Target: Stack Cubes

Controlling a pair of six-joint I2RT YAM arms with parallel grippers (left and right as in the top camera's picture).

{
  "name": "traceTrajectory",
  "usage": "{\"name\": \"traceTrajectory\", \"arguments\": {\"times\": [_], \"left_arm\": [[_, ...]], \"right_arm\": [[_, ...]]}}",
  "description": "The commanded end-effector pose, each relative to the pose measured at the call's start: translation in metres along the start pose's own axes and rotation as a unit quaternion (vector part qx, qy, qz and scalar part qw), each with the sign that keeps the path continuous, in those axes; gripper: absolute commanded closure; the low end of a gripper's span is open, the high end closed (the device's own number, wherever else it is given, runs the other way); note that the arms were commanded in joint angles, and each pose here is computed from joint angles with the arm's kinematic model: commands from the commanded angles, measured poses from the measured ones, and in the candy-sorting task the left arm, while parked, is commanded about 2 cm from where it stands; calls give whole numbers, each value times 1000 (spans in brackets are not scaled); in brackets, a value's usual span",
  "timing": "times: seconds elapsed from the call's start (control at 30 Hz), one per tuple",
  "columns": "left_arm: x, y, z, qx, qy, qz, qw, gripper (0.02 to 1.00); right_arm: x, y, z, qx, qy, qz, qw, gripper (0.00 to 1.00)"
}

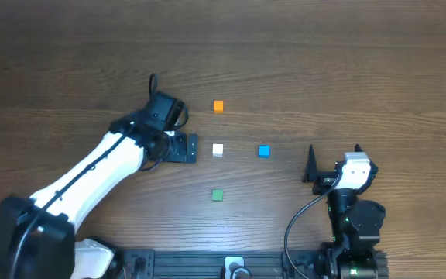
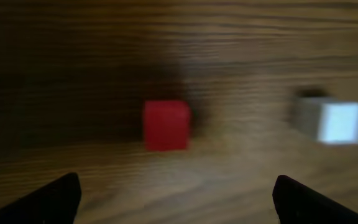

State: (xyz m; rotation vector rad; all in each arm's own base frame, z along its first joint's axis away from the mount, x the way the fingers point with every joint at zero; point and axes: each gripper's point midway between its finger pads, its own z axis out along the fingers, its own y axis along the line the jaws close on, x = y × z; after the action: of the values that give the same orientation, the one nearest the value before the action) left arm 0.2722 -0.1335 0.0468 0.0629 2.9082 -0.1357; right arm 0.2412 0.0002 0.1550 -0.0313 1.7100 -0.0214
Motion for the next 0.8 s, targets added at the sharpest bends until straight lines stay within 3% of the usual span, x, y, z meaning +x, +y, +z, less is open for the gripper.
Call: {"name": "traceTrajectory", "arguments": {"times": [0.03, 0.43, 0.8], "left_arm": [[-10, 5, 10, -41, -19, -18, 999, 31], [-18, 3, 31, -43, -22, -19, 999, 66], [-16, 3, 35, -45, -15, -19, 999, 207]], "right_arm": [[2, 1, 0, -3, 0, -2, 1000, 9], [2, 1, 0, -3, 0, -2, 1000, 7], [2, 1, 0, -3, 0, -2, 1000, 9]]}}
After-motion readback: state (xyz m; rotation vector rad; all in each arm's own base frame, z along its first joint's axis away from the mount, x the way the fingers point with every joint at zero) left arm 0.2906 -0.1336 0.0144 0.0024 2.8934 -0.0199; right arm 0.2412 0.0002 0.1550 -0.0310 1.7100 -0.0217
